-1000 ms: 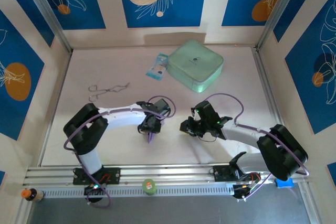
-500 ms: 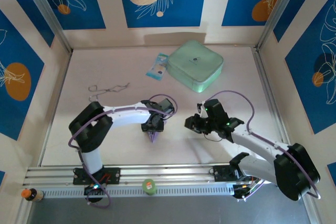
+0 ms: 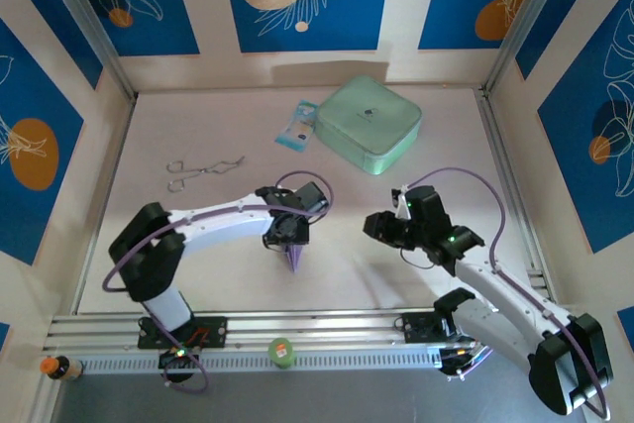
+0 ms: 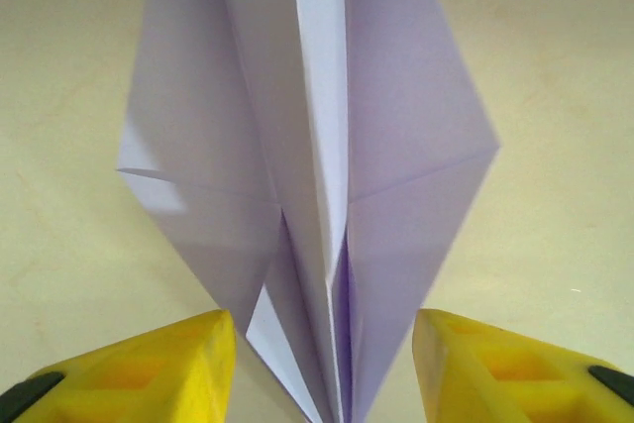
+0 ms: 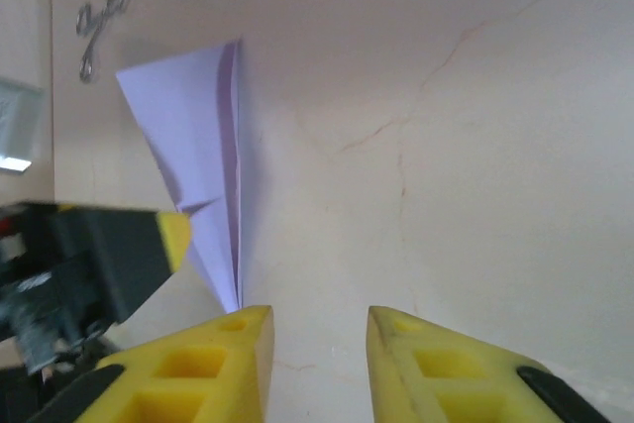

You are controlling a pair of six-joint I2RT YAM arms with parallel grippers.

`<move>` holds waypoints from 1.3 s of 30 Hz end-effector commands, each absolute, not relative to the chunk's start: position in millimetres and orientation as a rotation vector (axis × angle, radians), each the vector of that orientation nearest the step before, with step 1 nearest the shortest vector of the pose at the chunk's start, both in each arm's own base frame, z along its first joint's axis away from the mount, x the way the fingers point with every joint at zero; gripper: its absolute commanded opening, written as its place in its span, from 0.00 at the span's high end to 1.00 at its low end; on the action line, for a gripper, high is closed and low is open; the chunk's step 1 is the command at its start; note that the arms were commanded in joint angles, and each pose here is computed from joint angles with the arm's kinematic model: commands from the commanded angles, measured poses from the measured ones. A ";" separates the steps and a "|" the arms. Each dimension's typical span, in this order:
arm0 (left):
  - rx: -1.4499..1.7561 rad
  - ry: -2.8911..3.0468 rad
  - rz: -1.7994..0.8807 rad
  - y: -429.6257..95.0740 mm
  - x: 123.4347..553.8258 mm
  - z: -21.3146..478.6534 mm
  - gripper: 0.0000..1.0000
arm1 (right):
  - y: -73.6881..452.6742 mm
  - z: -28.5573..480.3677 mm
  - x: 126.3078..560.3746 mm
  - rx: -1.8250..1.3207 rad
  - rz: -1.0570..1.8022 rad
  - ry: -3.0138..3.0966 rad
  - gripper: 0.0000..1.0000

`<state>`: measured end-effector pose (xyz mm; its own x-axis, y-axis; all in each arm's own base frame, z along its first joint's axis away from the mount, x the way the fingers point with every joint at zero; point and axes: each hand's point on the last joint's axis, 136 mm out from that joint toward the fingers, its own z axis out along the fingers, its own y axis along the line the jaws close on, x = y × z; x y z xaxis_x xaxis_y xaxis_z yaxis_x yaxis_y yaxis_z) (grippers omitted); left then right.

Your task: Fold a paper plane with a square sheet of paper (pick it up from the middle)

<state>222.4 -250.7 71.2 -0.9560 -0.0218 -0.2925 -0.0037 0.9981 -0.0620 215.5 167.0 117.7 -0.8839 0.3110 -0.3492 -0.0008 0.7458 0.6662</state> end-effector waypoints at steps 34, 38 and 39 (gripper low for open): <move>0.002 2.055 0.317 -4.2 385.7 113.3 0.06 | 28.1 95.2 396.6 -0.027 0.194 1.936 0.38; 0.035 2.001 0.221 -10.9 403.5 106.7 0.05 | 24.3 93.1 396.4 -0.007 0.177 1.956 0.00; 0.050 1.997 0.211 -12.2 407.0 105.3 0.05 | 23.3 94.3 397.8 -0.002 0.169 1.941 0.01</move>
